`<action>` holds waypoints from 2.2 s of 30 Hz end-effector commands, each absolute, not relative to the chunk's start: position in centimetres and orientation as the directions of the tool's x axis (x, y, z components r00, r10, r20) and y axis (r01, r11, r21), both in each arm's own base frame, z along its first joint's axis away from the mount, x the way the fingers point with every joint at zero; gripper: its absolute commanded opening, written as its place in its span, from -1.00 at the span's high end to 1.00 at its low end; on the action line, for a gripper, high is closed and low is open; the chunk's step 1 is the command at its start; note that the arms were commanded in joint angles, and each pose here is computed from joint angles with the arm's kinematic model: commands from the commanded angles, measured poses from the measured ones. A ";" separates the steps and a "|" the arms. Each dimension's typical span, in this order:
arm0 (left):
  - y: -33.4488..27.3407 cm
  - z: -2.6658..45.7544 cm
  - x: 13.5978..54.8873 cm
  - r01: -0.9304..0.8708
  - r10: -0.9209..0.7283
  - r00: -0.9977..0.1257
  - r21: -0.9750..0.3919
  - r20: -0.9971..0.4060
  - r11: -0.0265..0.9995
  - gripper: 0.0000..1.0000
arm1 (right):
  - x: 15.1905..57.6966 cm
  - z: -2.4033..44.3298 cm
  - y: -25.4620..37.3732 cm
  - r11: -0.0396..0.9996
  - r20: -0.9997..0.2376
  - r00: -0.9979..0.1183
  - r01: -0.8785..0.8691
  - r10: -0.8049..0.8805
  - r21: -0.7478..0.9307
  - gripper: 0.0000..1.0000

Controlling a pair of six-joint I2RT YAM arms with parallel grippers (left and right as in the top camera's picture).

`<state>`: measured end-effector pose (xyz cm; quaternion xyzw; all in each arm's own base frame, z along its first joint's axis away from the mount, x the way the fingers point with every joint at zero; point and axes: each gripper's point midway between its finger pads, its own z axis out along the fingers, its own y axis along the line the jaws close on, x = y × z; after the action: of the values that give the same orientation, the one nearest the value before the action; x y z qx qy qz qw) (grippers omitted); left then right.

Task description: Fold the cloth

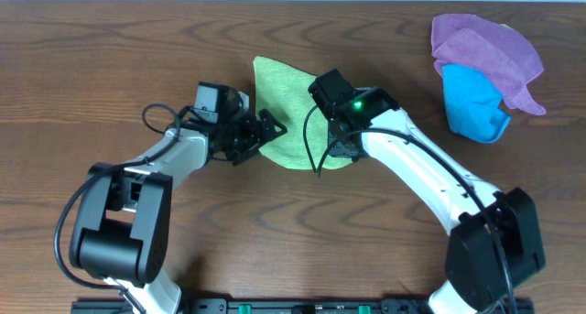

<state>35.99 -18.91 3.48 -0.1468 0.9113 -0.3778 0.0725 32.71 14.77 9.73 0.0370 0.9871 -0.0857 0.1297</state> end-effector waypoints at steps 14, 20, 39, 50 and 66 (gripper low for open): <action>-19.9 0.2 35.3 -0.231 -0.305 -0.952 -0.681 0.011 0.695 -1.00 | 32.6 10.5 14.8 0.984 -0.276 -0.959 0.111 0.069 -0.141 0.97; -21.4 1.6 35.6 -0.175 -0.261 -0.965 -0.750 0.004 0.638 0.88 | 32.6 10.5 14.8 0.984 -0.277 -0.958 0.112 0.069 -0.140 0.97; -14.9 15.1 39.3 -0.061 -0.426 -0.884 -0.856 -0.193 0.514 0.88 | 34.8 13.5 16.3 0.993 -0.410 -0.907 0.115 0.094 -0.027 0.98; -13.3 19.4 42.9 -0.076 -0.571 -0.783 -0.874 -0.246 0.480 0.88 | 40.6 17.7 18.7 0.997 -0.638 -0.768 0.009 0.058 0.080 0.97; -12.1 23.5 52.2 -0.001 -0.639 -0.665 -0.856 -0.385 0.517 0.88 | 49.5 23.6 13.6 0.991 -0.856 -0.500 0.040 0.133 0.131 0.97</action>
<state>50.43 -12.34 22.05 -0.2027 0.8038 -0.4467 0.3366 48.75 14.17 23.40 0.0602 0.8692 0.0599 0.4872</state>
